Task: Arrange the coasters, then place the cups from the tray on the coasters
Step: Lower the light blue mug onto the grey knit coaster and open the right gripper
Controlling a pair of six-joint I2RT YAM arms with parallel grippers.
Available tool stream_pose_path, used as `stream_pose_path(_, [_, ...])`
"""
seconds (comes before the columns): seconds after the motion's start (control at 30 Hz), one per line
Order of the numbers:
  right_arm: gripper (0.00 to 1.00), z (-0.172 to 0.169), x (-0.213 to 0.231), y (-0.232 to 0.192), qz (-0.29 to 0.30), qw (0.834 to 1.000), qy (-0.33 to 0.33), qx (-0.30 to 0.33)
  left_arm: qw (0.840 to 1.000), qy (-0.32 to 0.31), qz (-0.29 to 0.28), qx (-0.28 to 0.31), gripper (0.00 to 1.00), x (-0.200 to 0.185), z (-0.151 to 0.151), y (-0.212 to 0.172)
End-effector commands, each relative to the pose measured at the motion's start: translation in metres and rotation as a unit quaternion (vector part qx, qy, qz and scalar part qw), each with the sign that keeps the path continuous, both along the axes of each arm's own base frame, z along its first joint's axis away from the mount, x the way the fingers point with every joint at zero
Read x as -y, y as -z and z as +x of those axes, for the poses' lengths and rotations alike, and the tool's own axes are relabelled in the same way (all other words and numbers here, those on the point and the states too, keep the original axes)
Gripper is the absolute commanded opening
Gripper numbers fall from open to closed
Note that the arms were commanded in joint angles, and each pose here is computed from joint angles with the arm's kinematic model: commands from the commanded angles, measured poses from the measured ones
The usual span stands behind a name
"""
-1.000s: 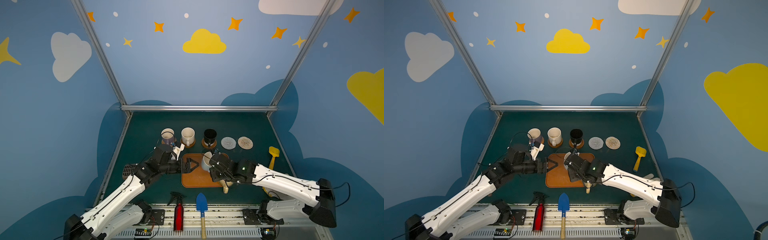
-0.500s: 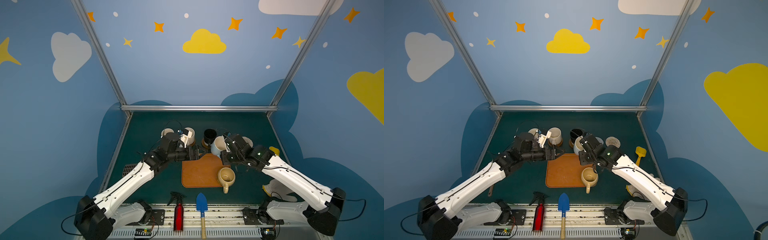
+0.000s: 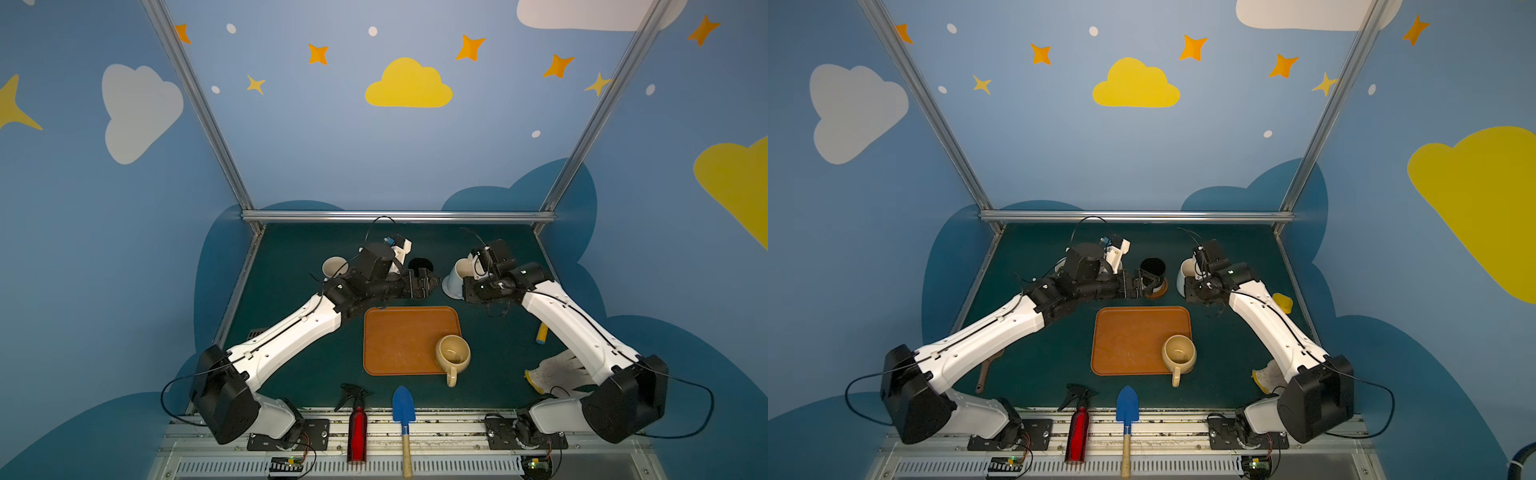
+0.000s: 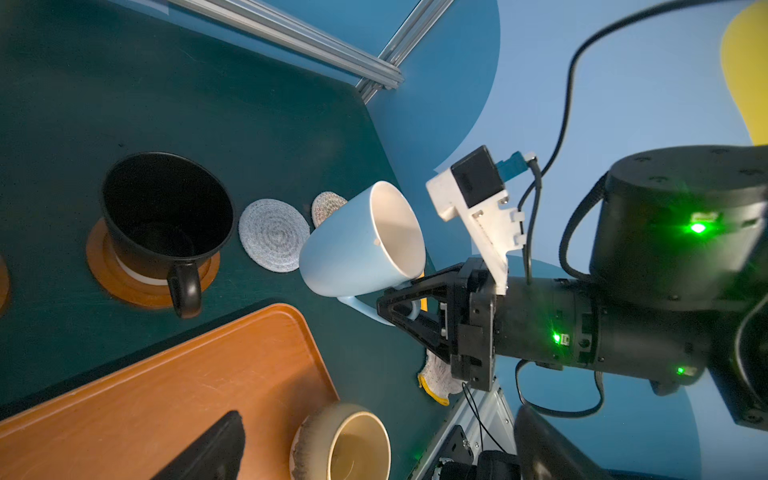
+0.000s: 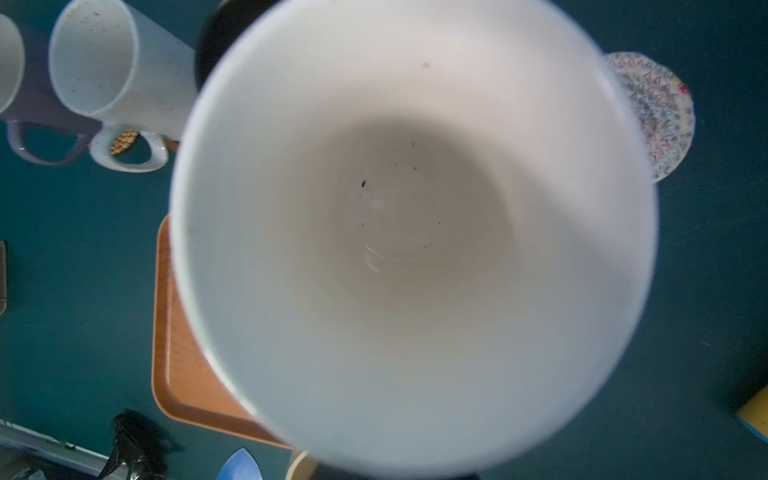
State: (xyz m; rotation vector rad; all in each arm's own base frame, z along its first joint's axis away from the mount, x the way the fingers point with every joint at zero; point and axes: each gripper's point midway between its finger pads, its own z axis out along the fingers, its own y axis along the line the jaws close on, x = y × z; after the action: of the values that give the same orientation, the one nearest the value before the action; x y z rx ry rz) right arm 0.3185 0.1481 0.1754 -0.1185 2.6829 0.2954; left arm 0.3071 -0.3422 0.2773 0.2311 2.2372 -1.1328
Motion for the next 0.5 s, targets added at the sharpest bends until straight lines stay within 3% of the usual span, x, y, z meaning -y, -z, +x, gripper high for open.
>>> stream_pose_path(0.0, [0.00,0.033,-0.001,-0.015,0.010,0.999,-0.003,0.042,1.000,0.004,0.018,0.016,1.00,0.009,0.011,0.002])
stream_pose_path(0.2, [0.00,0.068,0.008,0.013,-0.019,1.000,0.013,-0.002,0.999,0.019,0.032,-0.011,1.00,0.031,0.027,0.028])
stream_pose_path(0.47, [0.00,0.097,0.009,0.042,-0.055,0.998,0.012,-0.039,0.999,0.036,0.030,-0.018,1.00,0.045,0.033,0.031])
